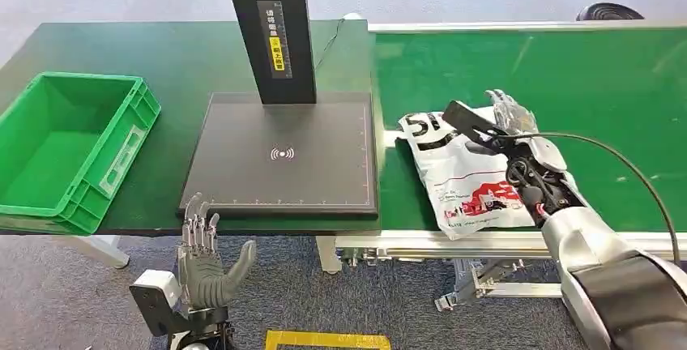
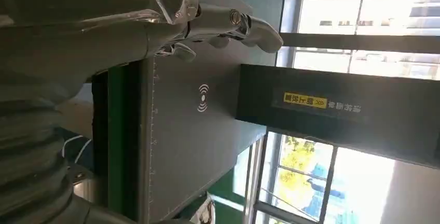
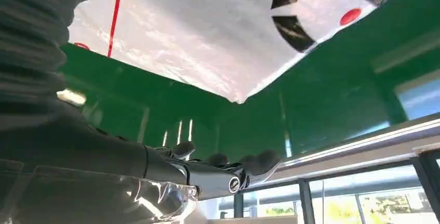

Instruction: Moved the parcel from conveyor to table for the left to box.

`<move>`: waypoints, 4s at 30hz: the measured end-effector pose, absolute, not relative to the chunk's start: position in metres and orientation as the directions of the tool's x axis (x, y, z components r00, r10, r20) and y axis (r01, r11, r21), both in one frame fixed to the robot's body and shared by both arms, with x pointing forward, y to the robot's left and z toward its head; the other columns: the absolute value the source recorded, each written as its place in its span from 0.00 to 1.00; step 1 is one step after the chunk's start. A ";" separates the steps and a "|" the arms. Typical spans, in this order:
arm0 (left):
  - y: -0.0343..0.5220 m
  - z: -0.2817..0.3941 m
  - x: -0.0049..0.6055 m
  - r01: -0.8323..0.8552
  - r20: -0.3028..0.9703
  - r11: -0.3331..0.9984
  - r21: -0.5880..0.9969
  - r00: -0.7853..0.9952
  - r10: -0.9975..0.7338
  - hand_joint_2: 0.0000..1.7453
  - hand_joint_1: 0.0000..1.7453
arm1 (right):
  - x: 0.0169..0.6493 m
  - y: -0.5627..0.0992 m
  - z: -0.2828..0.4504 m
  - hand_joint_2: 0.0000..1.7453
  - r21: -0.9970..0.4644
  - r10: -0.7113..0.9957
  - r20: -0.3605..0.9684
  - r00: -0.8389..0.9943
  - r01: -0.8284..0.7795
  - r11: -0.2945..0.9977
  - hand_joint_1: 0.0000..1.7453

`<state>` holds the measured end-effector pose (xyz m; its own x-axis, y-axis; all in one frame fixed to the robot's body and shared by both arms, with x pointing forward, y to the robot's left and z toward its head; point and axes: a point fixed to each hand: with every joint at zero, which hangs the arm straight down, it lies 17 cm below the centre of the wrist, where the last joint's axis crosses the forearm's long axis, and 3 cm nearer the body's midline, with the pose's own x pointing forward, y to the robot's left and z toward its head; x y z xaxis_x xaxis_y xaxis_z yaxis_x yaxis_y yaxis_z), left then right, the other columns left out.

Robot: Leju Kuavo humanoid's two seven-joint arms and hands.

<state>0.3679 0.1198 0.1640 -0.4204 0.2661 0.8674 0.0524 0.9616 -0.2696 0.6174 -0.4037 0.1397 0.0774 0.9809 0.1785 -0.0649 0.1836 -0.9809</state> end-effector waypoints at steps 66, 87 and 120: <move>0.125 0.160 0.367 0.022 0.874 0.962 -0.271 -0.413 0.255 1.00 0.00 | 0.541 -0.305 -0.003 1.00 -0.881 0.926 0.373 0.057 -0.290 0.373 0.00; 0.124 0.164 0.369 0.029 0.867 0.959 -0.282 -0.420 0.267 1.00 0.00 | 0.531 -0.297 -0.018 1.00 -0.866 0.929 0.368 0.050 -0.345 0.362 0.00; 0.125 0.166 0.371 0.043 0.859 0.953 -0.301 -0.421 0.290 1.00 0.00 | 0.535 -0.301 -0.010 1.00 -0.870 0.924 0.380 0.027 -0.330 0.367 1.00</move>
